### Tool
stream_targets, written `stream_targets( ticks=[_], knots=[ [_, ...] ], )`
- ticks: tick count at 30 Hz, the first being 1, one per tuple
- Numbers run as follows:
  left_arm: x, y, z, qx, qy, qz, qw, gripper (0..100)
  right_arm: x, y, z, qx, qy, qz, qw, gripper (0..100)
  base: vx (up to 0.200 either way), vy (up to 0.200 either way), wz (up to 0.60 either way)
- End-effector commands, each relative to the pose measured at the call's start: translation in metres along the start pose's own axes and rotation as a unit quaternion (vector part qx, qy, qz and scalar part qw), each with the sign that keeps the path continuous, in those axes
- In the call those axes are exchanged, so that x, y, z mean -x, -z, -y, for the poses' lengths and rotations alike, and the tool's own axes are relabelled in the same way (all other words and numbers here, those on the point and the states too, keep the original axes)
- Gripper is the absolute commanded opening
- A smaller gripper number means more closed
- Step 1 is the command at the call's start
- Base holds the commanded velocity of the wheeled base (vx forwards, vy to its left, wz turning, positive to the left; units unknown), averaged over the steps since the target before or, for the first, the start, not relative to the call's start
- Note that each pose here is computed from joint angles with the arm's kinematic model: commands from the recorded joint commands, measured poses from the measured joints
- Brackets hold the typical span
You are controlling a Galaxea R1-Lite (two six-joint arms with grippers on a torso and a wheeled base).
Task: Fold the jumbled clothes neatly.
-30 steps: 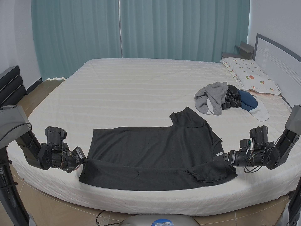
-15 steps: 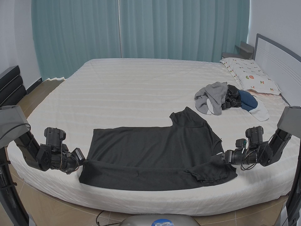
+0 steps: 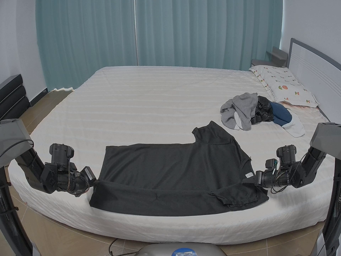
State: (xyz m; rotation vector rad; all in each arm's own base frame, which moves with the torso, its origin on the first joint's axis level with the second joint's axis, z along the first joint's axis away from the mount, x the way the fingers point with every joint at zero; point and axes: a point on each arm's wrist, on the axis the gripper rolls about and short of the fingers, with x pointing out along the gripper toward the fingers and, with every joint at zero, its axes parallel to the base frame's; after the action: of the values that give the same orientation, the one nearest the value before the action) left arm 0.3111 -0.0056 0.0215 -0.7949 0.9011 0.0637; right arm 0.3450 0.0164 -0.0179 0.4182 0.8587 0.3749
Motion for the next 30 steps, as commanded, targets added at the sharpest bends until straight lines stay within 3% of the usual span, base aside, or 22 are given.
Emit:
stream_targets(
  ticks=[1, 8, 30],
  knots=[
    [0.001, -0.001, 0.001, 0.000, 0.001, 0.002, 1.0000, 0, 0.004, 0.001, 0.009, 0.000, 0.004, 0.001, 1.0000, 0, 0.000, 0.000, 0.00],
    [0.006, 0.000, 0.002, 0.000, 0.003, 0.003, 1.0000, 0, 0.017, -0.001, 0.016, 0.000, 0.000, 0.009, 1.0000, 0, 0.000, 0.000, 0.00],
    [0.069, 0.020, 0.004, -0.006, 0.024, 0.031, 0.9992, 0, 0.109, 0.007, -0.020, 0.018, -0.048, 0.064, 0.9966, 0, 0.000, 0.000, 0.00]
  ],
)
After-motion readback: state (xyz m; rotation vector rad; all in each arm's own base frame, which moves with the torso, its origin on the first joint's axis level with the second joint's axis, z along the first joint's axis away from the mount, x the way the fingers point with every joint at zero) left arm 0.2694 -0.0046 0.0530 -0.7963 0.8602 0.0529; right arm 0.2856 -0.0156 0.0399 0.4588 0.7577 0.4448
